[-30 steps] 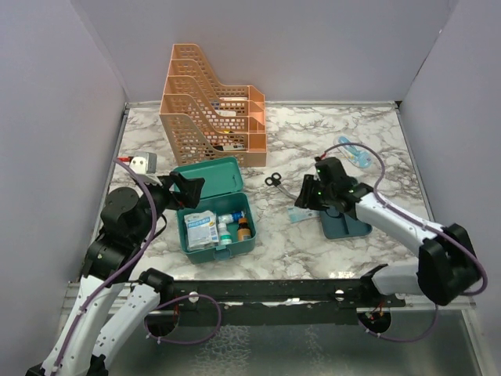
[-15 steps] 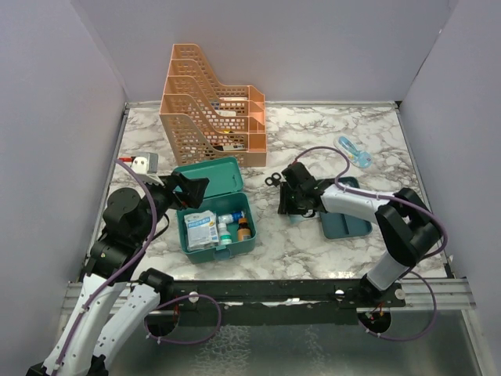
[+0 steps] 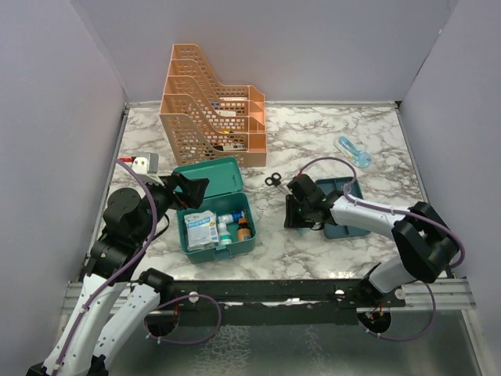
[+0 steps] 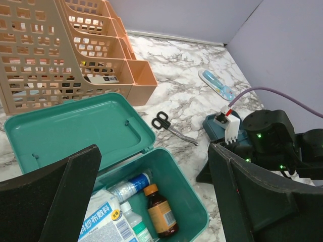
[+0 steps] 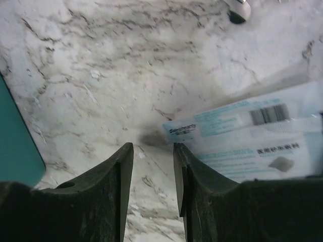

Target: Organize the medicine kit

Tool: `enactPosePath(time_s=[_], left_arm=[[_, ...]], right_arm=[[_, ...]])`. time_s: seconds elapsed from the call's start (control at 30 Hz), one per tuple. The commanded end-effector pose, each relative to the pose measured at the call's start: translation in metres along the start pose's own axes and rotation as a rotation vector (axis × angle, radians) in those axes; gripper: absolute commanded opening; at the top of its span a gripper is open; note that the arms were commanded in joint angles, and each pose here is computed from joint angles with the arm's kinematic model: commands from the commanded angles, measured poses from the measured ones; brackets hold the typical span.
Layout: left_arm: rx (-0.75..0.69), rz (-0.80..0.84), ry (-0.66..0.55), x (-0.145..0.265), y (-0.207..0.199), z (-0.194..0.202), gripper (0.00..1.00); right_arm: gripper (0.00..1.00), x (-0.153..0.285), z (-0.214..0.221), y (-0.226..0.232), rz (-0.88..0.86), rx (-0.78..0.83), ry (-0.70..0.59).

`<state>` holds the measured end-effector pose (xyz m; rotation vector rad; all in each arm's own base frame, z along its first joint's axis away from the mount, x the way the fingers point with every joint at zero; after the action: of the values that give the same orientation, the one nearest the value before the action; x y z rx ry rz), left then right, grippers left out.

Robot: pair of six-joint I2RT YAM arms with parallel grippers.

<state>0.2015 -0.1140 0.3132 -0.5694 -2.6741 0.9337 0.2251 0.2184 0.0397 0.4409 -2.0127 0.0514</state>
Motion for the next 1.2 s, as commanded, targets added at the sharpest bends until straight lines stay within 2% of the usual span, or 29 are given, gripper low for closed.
enactPosePath(time_s=[0.0,0.2,0.43,0.7,0.87,1.17], left_arm=[[-0.013,0.021,-0.002,-0.002,-0.003,-0.001,0.91],[-0.019,0.017,-0.006,-0.001,-0.003,-0.003,0.91],[-0.025,0.005,0.0,-0.002,0.001,0.0,0.91],[-0.02,-0.002,0.001,-0.001,0.003,0.002,0.91],[-0.019,0.017,0.0,0.002,-0.003,-0.001,0.91],[-0.018,-0.007,-0.002,0.002,0.003,0.001,0.91]], right_arm=[[0.39,0.023,0.002,-0.007,0.049,-0.021,0.001],[0.38,0.042,-0.02,-0.03,0.225,-0.242,-0.149],[0.36,0.035,-0.014,-0.046,0.366,-0.387,-0.134],[0.36,0.012,-0.022,-0.035,0.369,-0.406,-0.072],[0.35,0.007,-0.019,-0.04,0.439,-0.387,-0.022],[0.23,-0.005,0.006,-0.044,0.454,-0.372,0.072]])
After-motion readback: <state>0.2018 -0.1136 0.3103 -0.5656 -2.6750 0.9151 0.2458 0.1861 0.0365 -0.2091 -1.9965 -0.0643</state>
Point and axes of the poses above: each gripper's point midway between its finger pads, its own x axis back along the fingers, its own y axis along the line the jaws close on, z = x × y, the point moved 2 cm from there along x, back along the fingers, and after that the axes turned 14 degrees about x, right-handed, at the moved point
